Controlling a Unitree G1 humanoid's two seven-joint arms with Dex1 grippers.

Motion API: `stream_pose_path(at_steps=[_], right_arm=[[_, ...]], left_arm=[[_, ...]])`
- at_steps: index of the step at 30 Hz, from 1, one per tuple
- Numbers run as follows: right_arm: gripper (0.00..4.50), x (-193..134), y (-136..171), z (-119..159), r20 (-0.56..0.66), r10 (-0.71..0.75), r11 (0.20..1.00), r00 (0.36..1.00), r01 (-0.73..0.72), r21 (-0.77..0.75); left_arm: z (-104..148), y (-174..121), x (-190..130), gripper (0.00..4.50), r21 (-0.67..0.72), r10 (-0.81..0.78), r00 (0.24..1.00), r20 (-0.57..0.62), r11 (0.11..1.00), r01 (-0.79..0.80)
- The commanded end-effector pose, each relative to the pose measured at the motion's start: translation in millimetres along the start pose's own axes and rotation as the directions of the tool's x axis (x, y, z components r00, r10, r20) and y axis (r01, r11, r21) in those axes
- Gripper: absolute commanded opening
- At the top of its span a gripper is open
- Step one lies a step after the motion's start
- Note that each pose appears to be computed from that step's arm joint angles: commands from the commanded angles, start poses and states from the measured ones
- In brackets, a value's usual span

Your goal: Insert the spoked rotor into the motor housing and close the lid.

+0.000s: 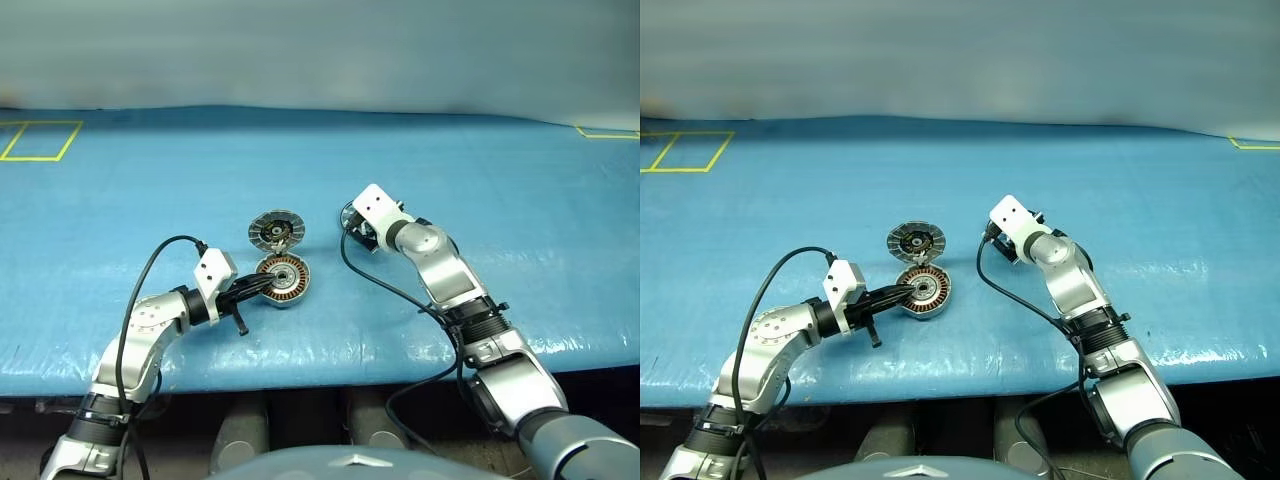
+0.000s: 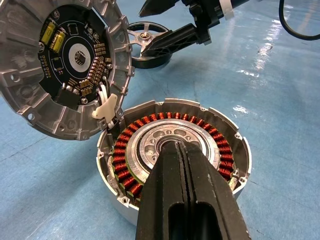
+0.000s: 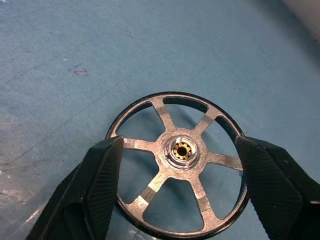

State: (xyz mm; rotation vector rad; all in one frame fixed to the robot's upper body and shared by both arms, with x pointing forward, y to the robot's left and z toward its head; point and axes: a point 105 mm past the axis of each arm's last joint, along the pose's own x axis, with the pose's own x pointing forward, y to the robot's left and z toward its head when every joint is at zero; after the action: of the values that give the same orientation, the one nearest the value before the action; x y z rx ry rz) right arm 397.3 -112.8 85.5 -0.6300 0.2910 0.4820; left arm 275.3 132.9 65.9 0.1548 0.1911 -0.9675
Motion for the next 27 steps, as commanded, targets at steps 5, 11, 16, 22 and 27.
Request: stream_pose_path(at_steps=[5,11,16,22,27], right_arm=[[2.36,-1.3,-2.2,-5.1,-0.01,-0.003,0.999,1.0,0.003,0.05],[2.36,-3.8,-1.3,1.4,0.033,0.03,0.98,0.999,-0.036,0.197],[2.36,-10.1,-3.4,13.0,0.092,0.038,0.964,0.995,-0.061,0.26],[2.36,-11.1,-7.7,8.4,0.06,0.017,0.975,0.998,-0.029,0.218],[2.36,-11.6,-7.6,8.7,0.061,0.014,0.975,0.998,-0.027,0.22]], left_arm=[[3.4,3.9,-3.8,0.0,0.022,0.024,1.0,0.016,0.999,-0.024],[2.1,3.4,-3.9,0.0,0.02,0.024,1.0,0.01,1.0,-0.024],[1.1,2.6,-4.2,0.0,0.02,0.023,1.0,0.006,1.0,-0.023],[0.2,1.9,-4.0,0.0,0.017,0.021,1.0,0.004,1.0,-0.021],[0.1,1.9,-4.0,0.0,0.017,0.023,1.0,0.002,1.0,-0.023]])
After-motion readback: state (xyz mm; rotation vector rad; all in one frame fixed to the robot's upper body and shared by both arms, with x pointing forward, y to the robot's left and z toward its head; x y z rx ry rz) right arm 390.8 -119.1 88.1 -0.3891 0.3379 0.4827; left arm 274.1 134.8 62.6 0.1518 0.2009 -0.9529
